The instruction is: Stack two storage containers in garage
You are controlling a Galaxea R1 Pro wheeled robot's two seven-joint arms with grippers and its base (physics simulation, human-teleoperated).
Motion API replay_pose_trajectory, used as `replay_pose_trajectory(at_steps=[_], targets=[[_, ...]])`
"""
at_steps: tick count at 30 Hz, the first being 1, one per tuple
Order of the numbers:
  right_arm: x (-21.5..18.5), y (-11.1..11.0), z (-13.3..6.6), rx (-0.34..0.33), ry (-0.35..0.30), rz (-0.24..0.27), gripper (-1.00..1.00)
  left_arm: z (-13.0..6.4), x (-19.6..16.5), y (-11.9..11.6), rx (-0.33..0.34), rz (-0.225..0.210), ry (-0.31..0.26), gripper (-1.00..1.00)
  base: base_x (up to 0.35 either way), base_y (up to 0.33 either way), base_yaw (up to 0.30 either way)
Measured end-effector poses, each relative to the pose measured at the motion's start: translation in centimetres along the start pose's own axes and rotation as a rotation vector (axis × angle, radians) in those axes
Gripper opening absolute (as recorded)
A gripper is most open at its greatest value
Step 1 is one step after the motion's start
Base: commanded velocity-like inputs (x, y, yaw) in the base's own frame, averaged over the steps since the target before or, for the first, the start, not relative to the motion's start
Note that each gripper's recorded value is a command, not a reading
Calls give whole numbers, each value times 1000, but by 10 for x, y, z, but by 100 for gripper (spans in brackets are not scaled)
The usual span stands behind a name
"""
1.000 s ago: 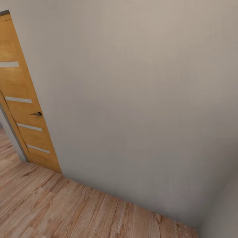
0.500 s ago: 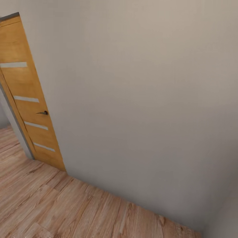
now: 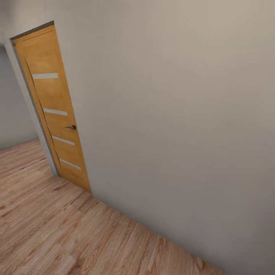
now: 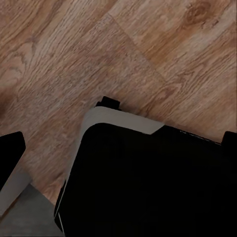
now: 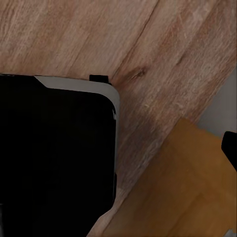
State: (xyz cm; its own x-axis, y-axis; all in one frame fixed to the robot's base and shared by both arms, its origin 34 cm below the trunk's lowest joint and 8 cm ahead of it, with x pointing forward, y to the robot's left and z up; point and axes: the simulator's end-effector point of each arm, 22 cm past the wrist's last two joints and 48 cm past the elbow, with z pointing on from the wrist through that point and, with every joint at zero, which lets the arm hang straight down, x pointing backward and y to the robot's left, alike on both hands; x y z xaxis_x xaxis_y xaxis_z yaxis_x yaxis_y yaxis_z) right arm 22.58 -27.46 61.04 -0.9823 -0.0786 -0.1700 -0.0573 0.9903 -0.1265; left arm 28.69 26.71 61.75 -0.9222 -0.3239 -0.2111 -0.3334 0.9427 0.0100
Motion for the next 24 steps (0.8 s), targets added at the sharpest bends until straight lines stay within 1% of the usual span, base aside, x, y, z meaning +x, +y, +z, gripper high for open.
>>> replay_pose_trajectory(at_steps=[1,6,24], targets=[[0,0,0,0,0,0,100,0,1,1,-5,-11,5,100,0,0,273],[0,0,0,0,0,0,100,0,3,3,-11,-26,15,100,0,0,273],[-2,1,0,-1,-4,-1,100,0,-1,-1,-3,-29,-4,100,0,0,273]])
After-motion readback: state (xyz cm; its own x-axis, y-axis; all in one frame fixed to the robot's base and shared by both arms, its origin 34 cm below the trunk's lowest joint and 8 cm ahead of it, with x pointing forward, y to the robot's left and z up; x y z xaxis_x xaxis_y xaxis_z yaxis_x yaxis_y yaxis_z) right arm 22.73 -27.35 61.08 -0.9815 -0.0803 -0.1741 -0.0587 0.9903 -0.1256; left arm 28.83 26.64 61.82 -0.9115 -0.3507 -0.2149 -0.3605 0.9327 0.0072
